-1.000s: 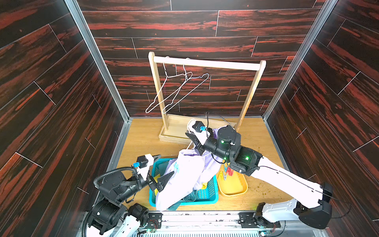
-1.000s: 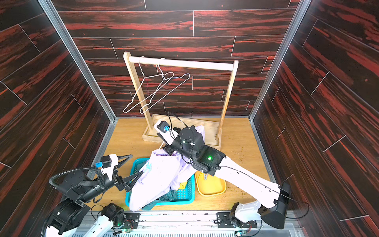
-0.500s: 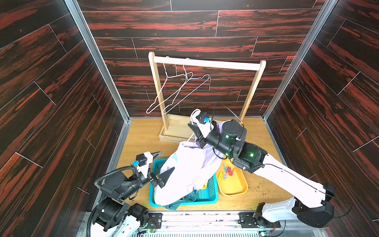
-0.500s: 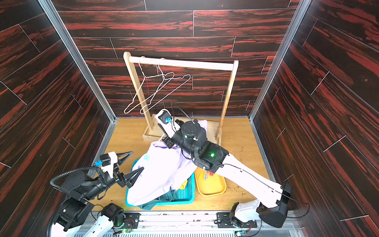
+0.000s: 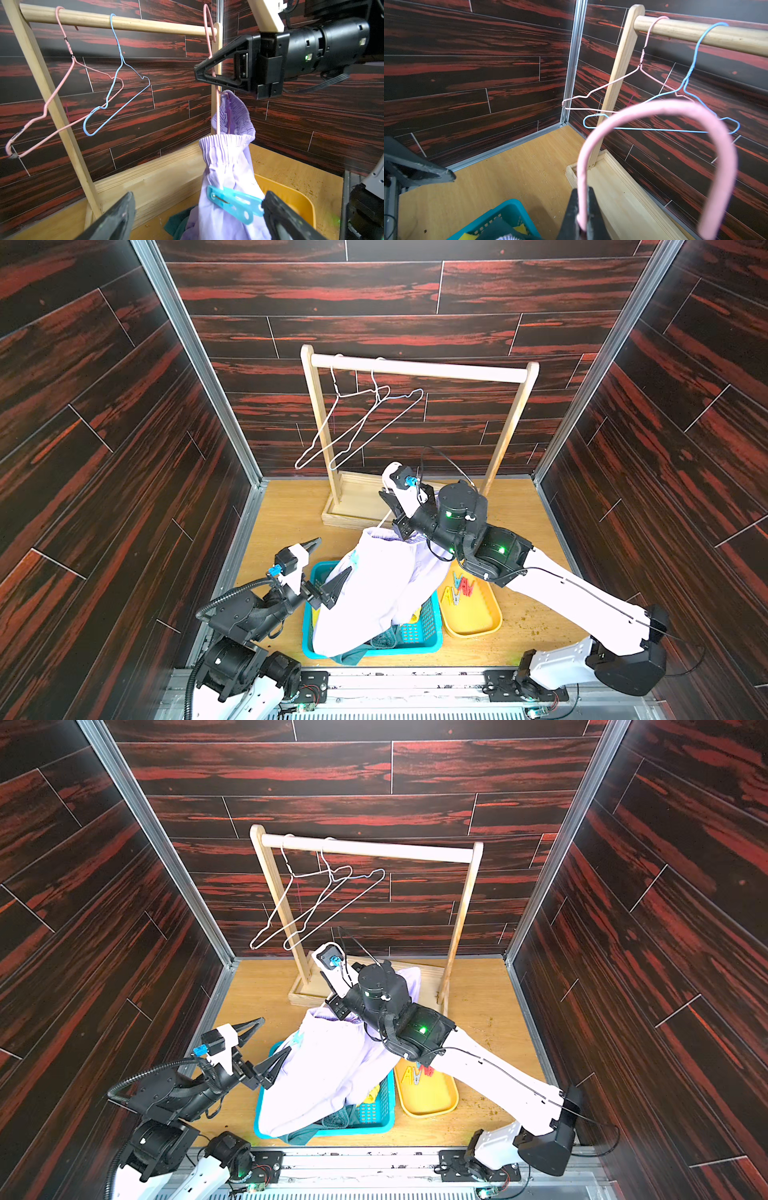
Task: Remove the clothespins securing shorts to the hanger
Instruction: Remove the clothespin from the hanger.
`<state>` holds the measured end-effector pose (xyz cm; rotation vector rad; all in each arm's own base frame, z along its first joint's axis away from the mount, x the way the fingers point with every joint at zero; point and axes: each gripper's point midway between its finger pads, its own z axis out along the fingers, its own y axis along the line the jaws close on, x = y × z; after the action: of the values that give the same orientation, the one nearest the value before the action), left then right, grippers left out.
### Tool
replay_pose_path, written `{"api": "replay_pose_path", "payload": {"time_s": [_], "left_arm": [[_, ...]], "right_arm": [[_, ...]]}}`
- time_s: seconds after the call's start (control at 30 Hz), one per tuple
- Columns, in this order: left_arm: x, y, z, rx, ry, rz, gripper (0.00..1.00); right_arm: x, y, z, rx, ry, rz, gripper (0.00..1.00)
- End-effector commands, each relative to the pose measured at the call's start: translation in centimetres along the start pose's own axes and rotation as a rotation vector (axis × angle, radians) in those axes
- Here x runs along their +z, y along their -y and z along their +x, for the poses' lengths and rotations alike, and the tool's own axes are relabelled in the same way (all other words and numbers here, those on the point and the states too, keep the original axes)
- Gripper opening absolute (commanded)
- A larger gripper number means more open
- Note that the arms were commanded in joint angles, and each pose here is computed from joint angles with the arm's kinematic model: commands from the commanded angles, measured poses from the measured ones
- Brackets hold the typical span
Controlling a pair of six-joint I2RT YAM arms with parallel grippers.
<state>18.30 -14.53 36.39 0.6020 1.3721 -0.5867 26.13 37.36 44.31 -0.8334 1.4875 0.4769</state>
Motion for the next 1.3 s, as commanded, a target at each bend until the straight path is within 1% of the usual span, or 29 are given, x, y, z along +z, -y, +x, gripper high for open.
{"api": "replay_pose_path", "payload": {"time_s": [0.0,0.27,0.43,0.53,0.63,0.77,0.9,1.13,1.27], "left_arm": [[0.4,0.3,-1.1,0.030,0.031,0.019,0.95],[0.5,1.3,-1.9,0.065,0.044,0.044,0.95],[1.2,2.0,-1.3,0.119,0.006,0.056,0.95],[1.5,2.4,-1.2,0.148,0.002,0.054,0.94],[1.9,2.3,-0.9,0.171,-0.004,0.032,0.94],[1.7,1.9,-1.1,0.167,0.003,-0.002,0.92],[1.8,1.8,-0.6,0.160,-0.016,-0.008,0.88],[3.3,3.1,0.5,0.147,-0.066,0.065,0.79],[3.5,3.2,0.4,0.148,-0.057,0.063,0.76]], "right_arm": [[0.2,0.8,-1.6,0.018,0.042,0.038,0.00],[0.4,1.4,-1.6,0.026,0.038,0.055,0.00],[0.4,1.5,-1.8,0.032,0.039,0.054,0.00],[0.3,1.5,-1.8,0.033,0.038,0.053,0.00],[0.2,1.4,-1.8,0.035,0.039,0.046,0.00],[-0.1,1.3,-1.9,0.037,0.047,0.037,0.00],[-0.4,1.2,-2.1,0.038,0.059,0.025,0.00],[-0.3,1.2,-2.0,0.034,0.056,0.028,0.00],[-0.5,1.4,-1.8,0.034,0.052,0.033,0.00]]}}
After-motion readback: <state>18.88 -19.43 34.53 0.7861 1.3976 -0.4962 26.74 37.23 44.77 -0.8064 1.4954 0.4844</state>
